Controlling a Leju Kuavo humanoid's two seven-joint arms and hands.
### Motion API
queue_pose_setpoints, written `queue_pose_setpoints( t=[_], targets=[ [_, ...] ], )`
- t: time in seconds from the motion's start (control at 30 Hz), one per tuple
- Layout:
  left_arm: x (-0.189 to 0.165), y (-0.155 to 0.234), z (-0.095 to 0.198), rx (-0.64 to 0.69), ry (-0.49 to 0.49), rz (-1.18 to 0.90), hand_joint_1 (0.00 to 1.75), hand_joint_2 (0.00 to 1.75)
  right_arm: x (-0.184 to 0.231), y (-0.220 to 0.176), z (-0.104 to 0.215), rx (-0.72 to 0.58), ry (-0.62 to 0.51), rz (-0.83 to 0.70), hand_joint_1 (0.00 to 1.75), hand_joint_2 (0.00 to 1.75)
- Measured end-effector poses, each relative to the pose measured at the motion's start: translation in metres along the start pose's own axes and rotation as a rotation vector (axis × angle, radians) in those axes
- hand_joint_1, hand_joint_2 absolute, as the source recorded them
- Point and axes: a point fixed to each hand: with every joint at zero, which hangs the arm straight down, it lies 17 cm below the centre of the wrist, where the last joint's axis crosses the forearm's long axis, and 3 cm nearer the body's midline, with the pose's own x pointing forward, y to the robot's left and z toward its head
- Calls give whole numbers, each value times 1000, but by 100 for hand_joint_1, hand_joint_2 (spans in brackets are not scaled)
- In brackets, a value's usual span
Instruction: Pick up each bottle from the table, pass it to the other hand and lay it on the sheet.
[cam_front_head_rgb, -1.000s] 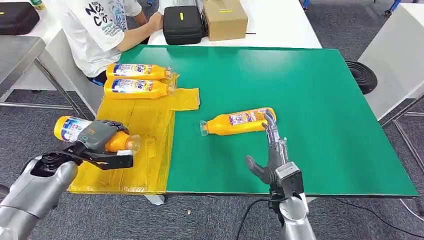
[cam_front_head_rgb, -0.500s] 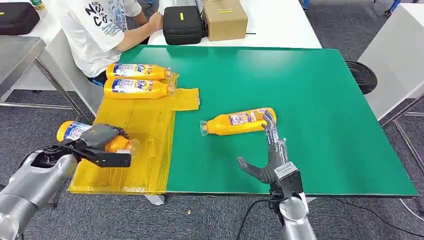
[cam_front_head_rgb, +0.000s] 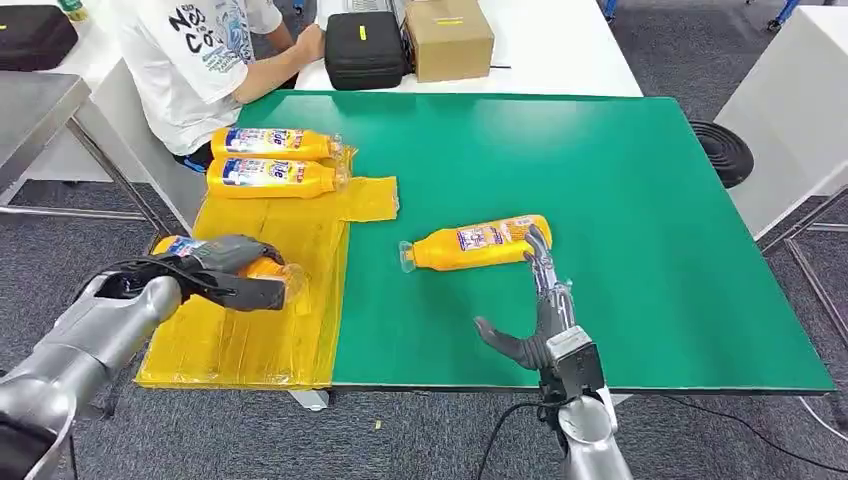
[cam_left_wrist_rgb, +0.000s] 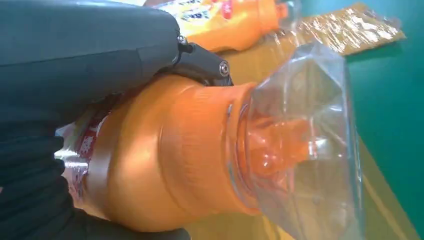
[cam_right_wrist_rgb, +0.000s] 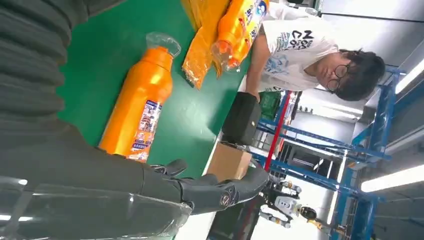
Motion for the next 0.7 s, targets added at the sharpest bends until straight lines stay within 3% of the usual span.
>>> queue_pose_setpoints(
  t=[0.63,0.7],
  targets=[
    [3,-28,-16,-52,33,-72,175,175,-6,3,9,13,26,20,0,175],
    [2,-32,-16,-63,36,-76,164,175,-8,3,9,15,29,20,0,175]
  ],
)
